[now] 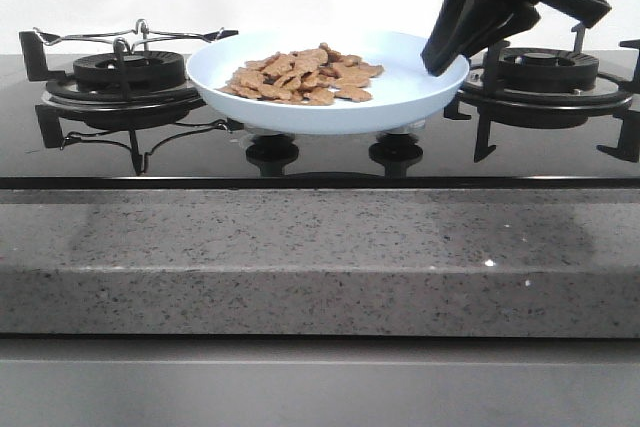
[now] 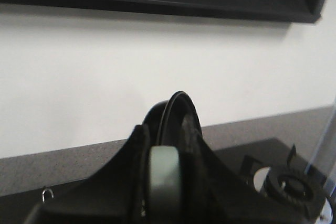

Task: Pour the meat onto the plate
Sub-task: 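Carry the empty pan back and set it on its burner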

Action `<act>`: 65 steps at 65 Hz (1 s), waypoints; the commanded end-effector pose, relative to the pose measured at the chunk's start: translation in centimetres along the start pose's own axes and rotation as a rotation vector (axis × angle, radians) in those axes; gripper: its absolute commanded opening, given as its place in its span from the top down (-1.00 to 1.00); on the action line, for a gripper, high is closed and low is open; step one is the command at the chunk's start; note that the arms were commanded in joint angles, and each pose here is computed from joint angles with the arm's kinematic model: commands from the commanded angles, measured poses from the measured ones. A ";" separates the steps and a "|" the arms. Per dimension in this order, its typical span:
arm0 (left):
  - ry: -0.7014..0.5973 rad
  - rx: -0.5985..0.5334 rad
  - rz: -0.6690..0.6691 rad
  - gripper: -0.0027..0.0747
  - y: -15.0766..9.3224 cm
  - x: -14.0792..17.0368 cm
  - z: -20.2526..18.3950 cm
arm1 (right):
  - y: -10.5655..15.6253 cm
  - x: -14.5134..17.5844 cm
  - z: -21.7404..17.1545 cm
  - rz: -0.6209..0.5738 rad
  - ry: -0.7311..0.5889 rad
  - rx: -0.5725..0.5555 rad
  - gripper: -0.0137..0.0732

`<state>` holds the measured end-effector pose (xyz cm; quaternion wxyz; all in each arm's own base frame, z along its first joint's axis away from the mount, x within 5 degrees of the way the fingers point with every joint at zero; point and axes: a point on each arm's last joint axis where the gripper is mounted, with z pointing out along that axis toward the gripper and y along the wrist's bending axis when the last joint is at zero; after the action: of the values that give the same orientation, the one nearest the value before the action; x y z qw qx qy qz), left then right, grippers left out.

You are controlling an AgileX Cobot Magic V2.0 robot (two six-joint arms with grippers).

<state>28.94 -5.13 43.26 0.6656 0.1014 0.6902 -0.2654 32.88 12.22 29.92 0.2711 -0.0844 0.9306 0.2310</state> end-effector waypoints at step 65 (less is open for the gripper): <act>0.016 -0.123 -0.845 0.98 14.7 6.8 3.2 | 1.2 -1.2 -2.4 -0.005 -0.112 -0.034 0.84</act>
<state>38.68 4.39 30.54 0.4755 -0.2345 0.7297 -0.4317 32.88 12.22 29.92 0.2711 -0.0844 0.9306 0.2310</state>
